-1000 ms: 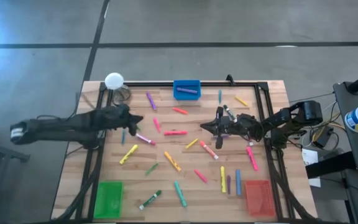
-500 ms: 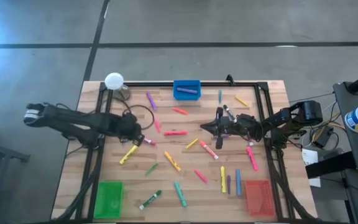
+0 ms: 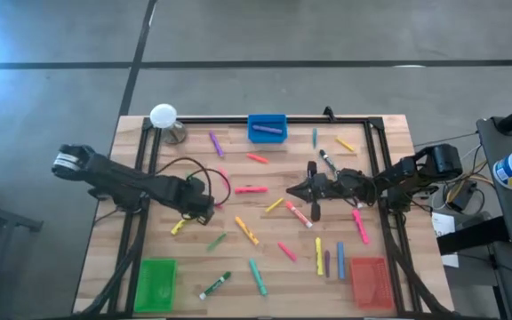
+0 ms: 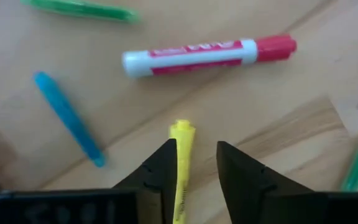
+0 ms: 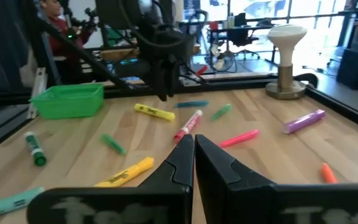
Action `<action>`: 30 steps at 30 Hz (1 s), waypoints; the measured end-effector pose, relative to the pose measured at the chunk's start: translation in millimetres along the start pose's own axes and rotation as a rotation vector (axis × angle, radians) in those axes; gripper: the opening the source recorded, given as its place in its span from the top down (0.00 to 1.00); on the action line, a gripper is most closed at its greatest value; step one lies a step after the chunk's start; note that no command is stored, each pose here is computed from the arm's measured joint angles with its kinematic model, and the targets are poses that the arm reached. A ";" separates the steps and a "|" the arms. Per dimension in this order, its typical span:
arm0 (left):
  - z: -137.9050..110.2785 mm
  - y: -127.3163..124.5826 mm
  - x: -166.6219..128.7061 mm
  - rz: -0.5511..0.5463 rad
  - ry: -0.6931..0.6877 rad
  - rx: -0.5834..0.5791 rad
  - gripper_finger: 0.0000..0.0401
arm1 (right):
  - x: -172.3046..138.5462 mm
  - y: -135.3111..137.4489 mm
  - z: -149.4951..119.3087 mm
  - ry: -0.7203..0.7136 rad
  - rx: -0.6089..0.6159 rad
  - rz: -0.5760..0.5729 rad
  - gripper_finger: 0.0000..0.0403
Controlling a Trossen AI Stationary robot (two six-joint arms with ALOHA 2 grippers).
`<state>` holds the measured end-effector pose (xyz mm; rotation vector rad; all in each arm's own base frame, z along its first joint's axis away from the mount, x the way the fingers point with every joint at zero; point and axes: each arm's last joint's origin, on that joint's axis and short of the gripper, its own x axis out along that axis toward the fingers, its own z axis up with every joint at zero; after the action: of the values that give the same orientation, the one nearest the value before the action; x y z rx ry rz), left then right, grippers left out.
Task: Pick & Place Markers
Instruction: Put the left yellow highlighter into the blue bin
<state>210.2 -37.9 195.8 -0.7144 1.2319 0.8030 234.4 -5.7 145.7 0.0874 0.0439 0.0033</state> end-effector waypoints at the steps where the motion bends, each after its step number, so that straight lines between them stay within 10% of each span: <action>1: -1.0 -0.6 4.3 -0.010 0.008 0.003 0.73 | 0.1 1.6 -0.2 0.001 0.000 0.007 0.97; 30: -16.6 13.7 42.4 -0.079 0.073 -0.003 0.87 | 0.1 14.0 -2.1 0.013 -0.025 0.050 0.97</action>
<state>195.9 -38.3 150.5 -0.7960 1.2602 0.7193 234.4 8.4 144.9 0.0631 0.0541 0.0548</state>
